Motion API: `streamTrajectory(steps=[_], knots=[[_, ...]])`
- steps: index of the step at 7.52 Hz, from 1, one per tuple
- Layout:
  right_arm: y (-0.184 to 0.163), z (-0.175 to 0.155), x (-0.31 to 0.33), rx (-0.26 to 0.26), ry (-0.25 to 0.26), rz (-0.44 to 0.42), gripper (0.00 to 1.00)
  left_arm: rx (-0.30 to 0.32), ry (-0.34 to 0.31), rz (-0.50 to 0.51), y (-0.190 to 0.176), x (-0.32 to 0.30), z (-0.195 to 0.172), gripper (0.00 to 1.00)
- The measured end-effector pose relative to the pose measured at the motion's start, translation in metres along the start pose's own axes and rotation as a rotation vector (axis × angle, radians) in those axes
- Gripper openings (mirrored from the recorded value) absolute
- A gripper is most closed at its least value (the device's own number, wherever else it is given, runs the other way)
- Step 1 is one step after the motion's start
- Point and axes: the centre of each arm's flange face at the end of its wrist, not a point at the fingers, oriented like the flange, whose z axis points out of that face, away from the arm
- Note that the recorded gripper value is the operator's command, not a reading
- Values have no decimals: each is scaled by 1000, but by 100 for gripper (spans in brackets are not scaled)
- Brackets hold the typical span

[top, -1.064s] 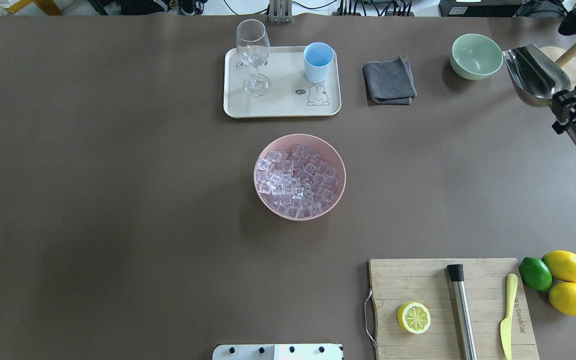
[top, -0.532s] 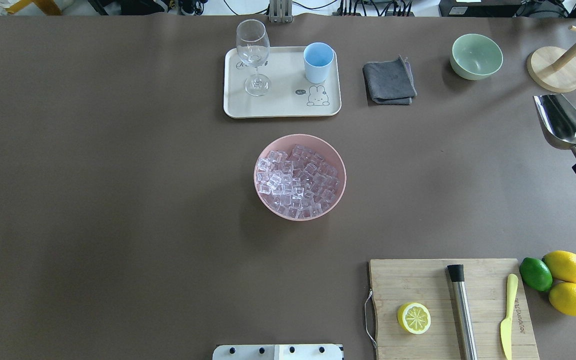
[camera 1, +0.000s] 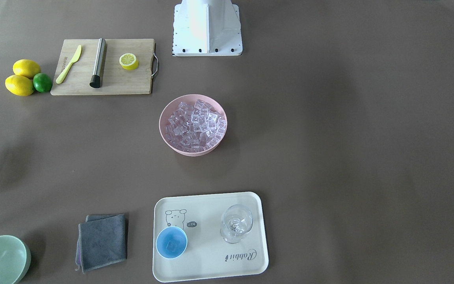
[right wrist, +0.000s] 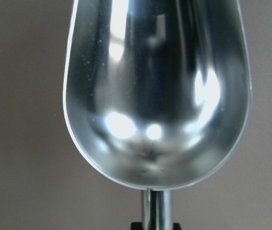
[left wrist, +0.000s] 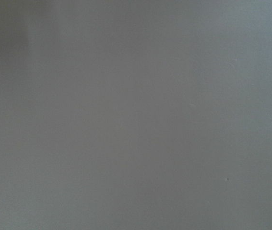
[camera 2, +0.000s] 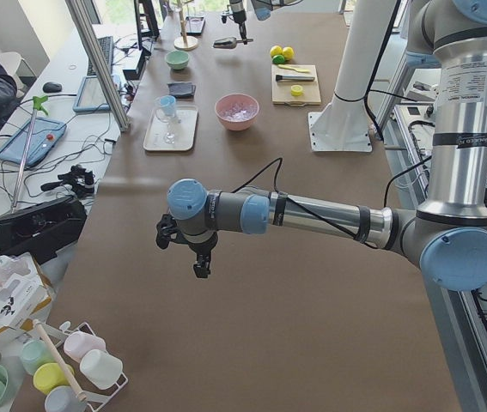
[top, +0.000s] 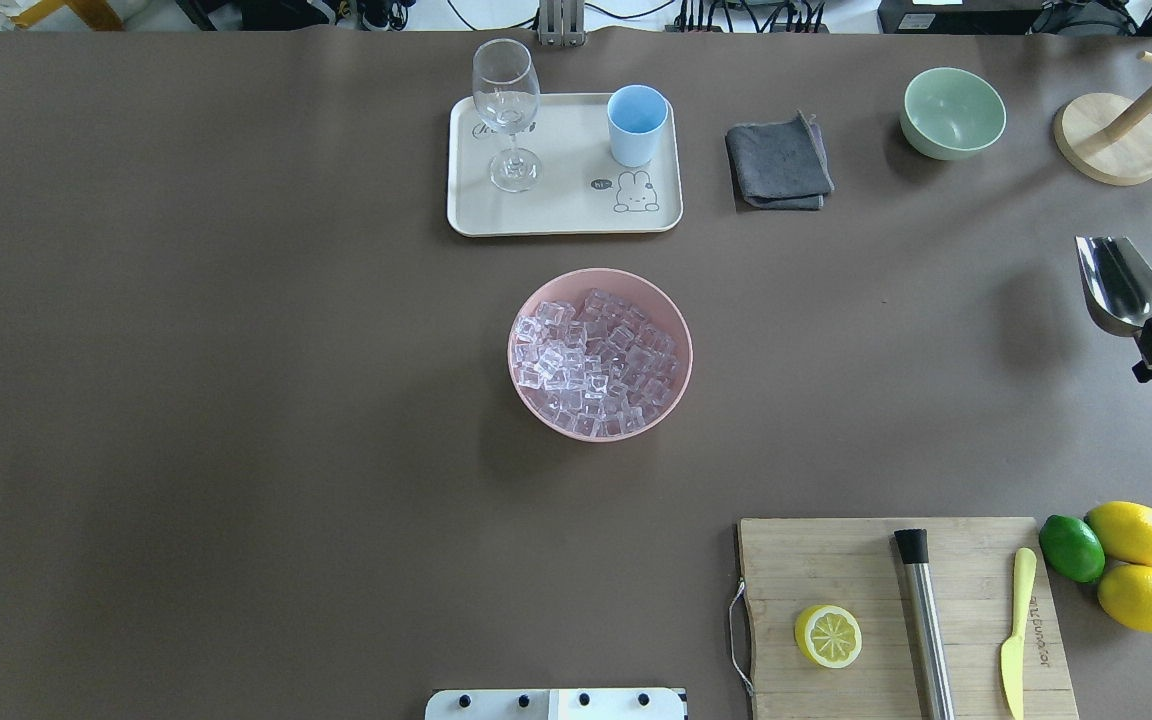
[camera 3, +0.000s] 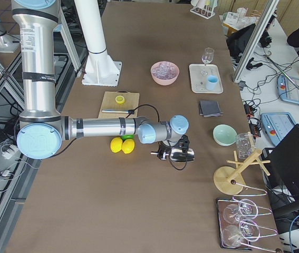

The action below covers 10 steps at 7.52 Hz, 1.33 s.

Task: Put ice in cup with scoop
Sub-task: 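Carry the empty scoop back to its spot near the right arm, then lower the scoop onto the table, open the right gripper and withdraw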

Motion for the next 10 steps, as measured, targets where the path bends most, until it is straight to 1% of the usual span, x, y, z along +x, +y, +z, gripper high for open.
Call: streamTrajectory(steps=[1, 2, 3, 4, 5, 7, 8, 9, 10], knots=[[-3, 7, -3, -3, -1, -2, 23, 0, 0, 0, 0, 0, 0, 98], [-8, 9, -11, -3, -3, -10, 41, 0, 0, 0, 0, 0, 0, 98], [-12, 10, -16, -4, -4, 0, 54, 0, 0, 1, 0, 0, 0, 98], [-15, 11, -20, -4, -6, 9, 86, 0, 0, 1, 0, 0, 0, 98], [-17, 11, -21, -4, -7, 14, 100, 0, 0, 1, 0, 0, 0, 98], [-17, 8, -26, -1, -15, 10, 100, 0, -1, 1, 0, 0, 0, 98], [-15, 1, -32, 14, -20, -6, 100, 0, 0, 1, 0, 1, 0, 98], [-11, -13, -36, 56, -5, -30, 100, 0, 0, 1, 0, 1, 0, 98], [-8, -37, -42, 130, 37, -55, 100, 1, -1, 1, 0, 1, 0, 98]])
